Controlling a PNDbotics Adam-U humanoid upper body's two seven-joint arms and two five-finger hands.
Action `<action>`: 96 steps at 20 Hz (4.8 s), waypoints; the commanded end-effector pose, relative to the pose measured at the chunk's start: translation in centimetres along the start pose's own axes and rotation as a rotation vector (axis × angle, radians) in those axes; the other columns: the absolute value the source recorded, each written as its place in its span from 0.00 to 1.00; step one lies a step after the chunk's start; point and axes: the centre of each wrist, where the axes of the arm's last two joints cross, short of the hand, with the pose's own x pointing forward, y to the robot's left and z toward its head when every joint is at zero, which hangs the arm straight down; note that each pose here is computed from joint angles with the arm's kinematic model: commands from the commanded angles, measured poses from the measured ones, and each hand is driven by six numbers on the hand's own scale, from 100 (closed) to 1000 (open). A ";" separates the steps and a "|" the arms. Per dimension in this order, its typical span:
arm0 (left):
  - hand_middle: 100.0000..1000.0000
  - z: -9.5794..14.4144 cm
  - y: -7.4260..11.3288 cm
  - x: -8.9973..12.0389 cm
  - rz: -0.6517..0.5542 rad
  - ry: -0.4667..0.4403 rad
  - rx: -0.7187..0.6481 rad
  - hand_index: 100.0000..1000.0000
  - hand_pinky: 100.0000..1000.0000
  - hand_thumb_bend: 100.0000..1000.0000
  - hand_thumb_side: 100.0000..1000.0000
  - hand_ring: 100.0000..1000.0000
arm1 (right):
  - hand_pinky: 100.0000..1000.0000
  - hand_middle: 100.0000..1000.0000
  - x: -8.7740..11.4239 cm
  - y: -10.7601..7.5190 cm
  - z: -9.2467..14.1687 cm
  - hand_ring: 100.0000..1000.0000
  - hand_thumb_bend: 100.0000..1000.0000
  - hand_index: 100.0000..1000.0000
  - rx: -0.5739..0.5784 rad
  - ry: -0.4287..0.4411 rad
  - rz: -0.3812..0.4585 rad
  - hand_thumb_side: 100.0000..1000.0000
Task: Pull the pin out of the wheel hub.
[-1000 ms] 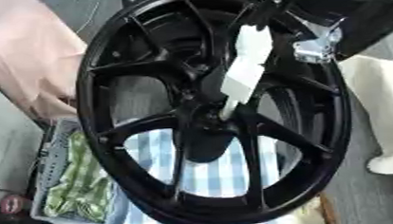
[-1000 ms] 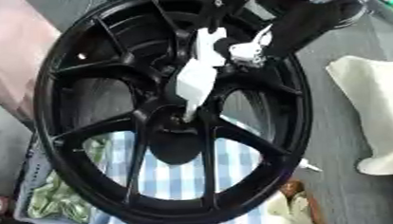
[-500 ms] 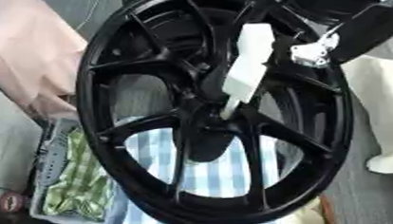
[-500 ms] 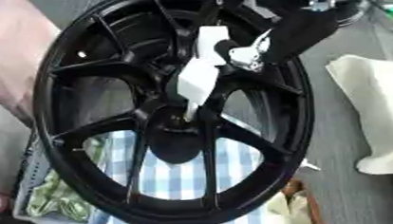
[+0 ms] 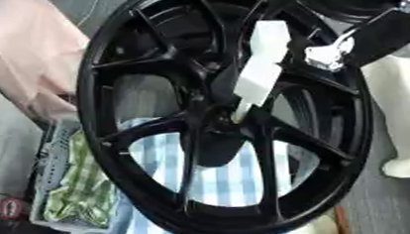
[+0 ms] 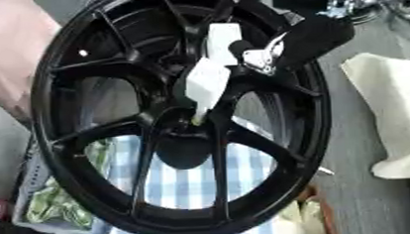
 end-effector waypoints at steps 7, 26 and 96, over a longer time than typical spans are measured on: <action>0.55 -0.2 0.3 1.3 -0.025 -0.032 0.003 0.68 0.73 0.15 0.66 0.70 | 0.90 0.85 -0.6 -0.7 0.7 0.98 0.00 0.91 -0.032 0.053 0.033 0.61; 0.55 -0.3 0.1 1.4 -0.025 -0.038 -0.001 0.67 0.73 0.15 0.67 0.71 | 0.90 0.82 -1.6 -0.3 0.1 0.96 0.00 0.91 -0.005 0.058 -0.012 0.69; 0.56 1.0 2.6 -0.3 -0.025 -0.008 0.094 0.67 0.75 0.10 0.68 0.71 | 0.80 0.26 -15.8 -1.9 15.5 0.65 0.00 0.49 -0.703 0.745 -0.177 0.00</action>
